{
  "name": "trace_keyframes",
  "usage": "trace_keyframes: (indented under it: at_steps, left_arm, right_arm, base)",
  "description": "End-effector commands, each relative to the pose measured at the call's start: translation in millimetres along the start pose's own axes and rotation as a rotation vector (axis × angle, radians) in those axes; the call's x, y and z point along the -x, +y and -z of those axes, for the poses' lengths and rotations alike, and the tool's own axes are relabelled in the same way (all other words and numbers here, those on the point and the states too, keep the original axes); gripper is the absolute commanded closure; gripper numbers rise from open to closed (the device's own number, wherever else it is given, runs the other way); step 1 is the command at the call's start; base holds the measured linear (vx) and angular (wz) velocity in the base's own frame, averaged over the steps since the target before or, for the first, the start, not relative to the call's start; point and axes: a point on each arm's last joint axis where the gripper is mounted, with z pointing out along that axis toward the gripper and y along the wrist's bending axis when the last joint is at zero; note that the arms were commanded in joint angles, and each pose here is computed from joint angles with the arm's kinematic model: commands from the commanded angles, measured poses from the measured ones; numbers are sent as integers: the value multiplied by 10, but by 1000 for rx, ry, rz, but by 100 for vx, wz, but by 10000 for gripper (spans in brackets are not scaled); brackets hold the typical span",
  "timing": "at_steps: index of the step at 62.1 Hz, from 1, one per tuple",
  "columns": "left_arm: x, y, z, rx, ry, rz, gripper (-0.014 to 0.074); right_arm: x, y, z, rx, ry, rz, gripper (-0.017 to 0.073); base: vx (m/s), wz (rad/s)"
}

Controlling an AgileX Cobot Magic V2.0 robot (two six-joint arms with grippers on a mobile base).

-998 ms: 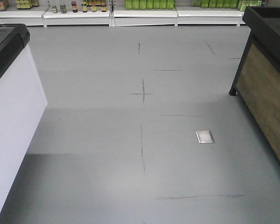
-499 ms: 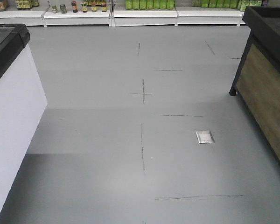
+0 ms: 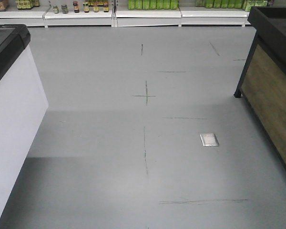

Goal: Pick three apples into basket with both arms
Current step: 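Drive the base forward across the grey floor toward the produce tables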

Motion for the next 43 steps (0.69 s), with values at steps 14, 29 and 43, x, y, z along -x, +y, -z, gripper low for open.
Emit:
trace_keyframes:
  at_steps: [14,29,43]
  left_arm:
    - [163,-17,32,-15,-118,4,600]
    - [163,-17,32,-15,-118,4,600]
    - [163,-17,32,-15,-118,4,600]
  right_arm:
    - [30,2,3,6,-73,14,564]
    - [30,2,3,6,-73,14,564]
    - [30,2,3,6,-73,14,564]
  base:
    - [0,0]
    - [0,0]
    - [1,3]
